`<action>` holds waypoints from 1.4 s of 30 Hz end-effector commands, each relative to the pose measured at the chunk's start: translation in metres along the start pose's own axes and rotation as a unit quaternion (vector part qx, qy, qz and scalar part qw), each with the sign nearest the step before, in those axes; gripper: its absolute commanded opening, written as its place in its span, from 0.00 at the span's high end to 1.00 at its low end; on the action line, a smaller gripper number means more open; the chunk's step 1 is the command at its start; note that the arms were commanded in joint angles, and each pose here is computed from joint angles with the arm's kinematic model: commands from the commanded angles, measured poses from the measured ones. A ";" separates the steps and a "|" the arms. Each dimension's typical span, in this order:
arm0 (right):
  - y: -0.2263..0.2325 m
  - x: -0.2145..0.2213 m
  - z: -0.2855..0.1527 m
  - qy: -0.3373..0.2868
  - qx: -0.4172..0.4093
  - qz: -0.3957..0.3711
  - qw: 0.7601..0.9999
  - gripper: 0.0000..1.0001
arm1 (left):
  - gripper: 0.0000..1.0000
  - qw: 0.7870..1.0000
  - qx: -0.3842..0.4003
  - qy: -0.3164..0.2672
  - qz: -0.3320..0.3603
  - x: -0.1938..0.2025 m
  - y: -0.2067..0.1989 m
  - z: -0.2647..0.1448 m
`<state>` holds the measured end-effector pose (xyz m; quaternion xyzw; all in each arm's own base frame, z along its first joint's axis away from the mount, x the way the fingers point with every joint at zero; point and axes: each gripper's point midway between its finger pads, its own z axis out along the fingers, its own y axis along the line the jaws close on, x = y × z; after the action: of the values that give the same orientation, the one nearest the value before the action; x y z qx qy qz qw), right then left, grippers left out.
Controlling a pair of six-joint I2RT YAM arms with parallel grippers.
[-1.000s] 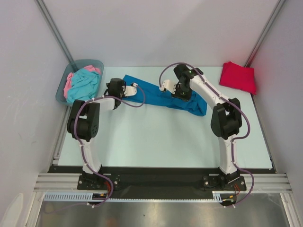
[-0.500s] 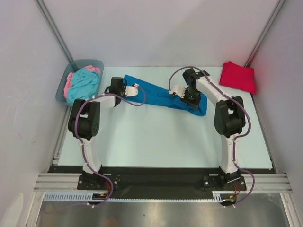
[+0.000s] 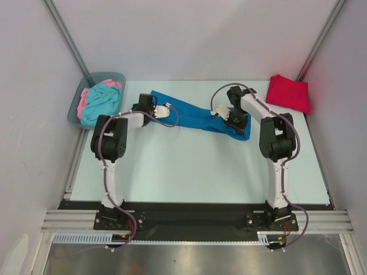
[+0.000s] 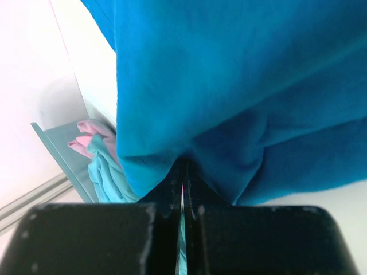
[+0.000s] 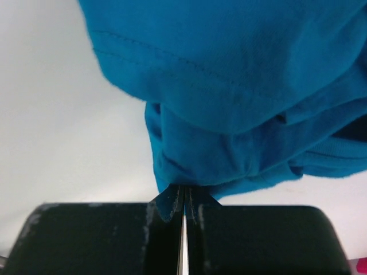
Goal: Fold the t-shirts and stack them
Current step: Flatten the tshirt out
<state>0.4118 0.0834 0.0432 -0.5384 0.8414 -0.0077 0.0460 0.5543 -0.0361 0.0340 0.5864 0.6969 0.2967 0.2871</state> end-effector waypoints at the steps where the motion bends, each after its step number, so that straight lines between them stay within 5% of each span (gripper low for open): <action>1: -0.016 -0.002 0.001 -0.006 0.018 0.015 1.000 1.00 | 1.00 1.000 -0.016 -0.018 0.012 -0.015 0.019 0.000; 24: -0.113 -0.009 0.029 -0.019 0.148 0.037 0.988 1.00 | 1.00 0.999 0.020 0.007 0.034 -0.028 0.000 0.046; 42: -0.214 0.009 0.069 -0.012 0.265 0.076 0.961 1.00 | 1.00 0.997 -0.030 0.068 0.027 -0.025 0.033 0.070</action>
<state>0.5870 0.0147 0.0250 -0.4555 0.8478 -0.1913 0.1928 0.6313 -0.0549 0.0249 0.5781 0.6813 0.3603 0.2678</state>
